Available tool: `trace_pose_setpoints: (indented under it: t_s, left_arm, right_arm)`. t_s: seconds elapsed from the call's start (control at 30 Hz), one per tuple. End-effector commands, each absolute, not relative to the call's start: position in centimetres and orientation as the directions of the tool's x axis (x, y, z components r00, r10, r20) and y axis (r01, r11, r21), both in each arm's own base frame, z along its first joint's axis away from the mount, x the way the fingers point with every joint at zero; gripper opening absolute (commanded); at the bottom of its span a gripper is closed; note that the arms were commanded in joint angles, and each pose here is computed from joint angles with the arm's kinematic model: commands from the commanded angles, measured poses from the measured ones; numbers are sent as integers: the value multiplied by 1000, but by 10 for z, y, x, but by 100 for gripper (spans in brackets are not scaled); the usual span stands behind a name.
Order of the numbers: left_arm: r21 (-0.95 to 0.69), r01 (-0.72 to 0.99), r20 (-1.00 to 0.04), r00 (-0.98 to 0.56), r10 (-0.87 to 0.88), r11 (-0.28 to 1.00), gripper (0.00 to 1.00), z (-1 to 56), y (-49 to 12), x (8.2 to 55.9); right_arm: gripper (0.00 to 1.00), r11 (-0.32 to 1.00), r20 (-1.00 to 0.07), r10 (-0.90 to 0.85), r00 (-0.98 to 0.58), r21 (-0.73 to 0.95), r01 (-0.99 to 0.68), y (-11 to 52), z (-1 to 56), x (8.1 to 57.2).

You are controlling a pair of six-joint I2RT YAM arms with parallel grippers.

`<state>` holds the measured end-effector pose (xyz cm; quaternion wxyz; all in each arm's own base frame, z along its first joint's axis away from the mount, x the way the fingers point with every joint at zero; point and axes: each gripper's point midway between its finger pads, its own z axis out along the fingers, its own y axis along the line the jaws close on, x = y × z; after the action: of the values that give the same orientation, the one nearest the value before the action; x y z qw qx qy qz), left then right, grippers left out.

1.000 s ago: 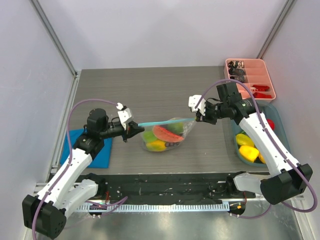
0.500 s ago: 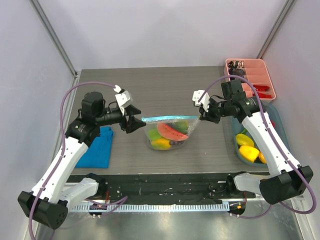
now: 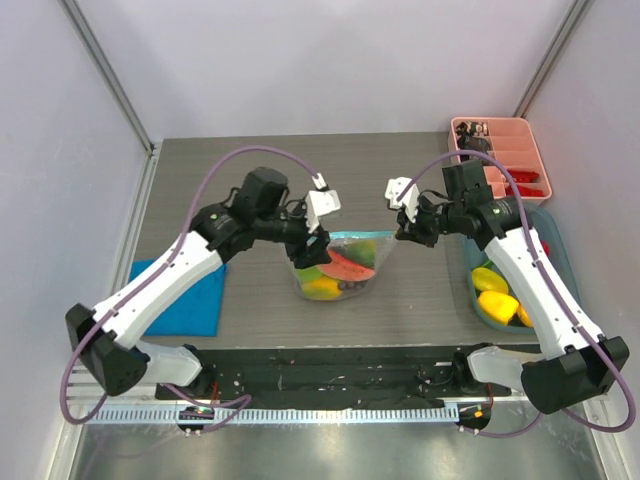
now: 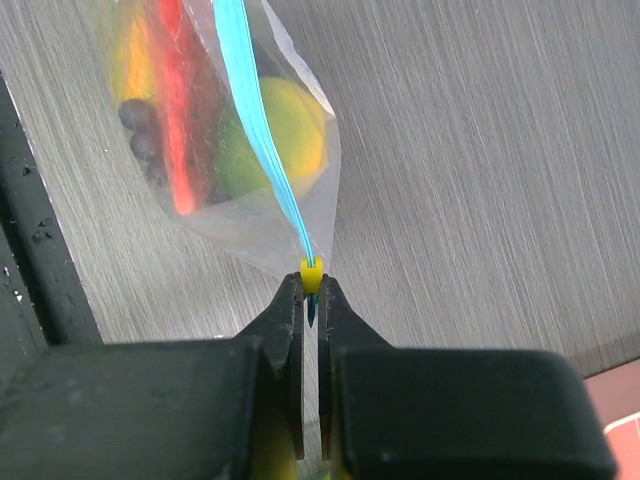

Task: Place the food in the zip-top bag and seal the zipper
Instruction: Zip the zipper food storage bag at the center of the board.

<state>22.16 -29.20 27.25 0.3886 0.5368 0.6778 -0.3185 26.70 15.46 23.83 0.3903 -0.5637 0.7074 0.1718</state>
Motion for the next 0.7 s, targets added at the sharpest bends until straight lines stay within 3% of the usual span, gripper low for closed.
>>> trace_pose_setpoints:
  t_s: [0.0,0.13,0.17,0.27,0.63,0.67]
  left_arm:
    - [80,972,-818,-64,572,223,62,257,-300,239]
    - [66,979,-803,-63,592,194,44,250,-310,246]
    - [66,982,-804,-53,592,179,27,251,-312,245]
    - [50,987,-801,-52,597,153,1,249,-312,240]
    - [88,986,-798,-15,603,140,0,251,-289,221]
    - [92,985,-807,-14,590,149,10,257,-290,222]
  right_arm:
    - [1,298,-784,-621,5,-242,-924,163,260,265]
    - [1,283,-778,-628,22,-255,-925,162,260,263]
    - [1,279,-776,-630,31,-263,-924,162,260,263]
    - [1,277,-762,-647,31,-272,-922,158,257,263]
    - [1,262,-719,-693,53,-319,-911,147,251,261]
    - [1,256,-727,-683,62,-319,-913,150,254,260]
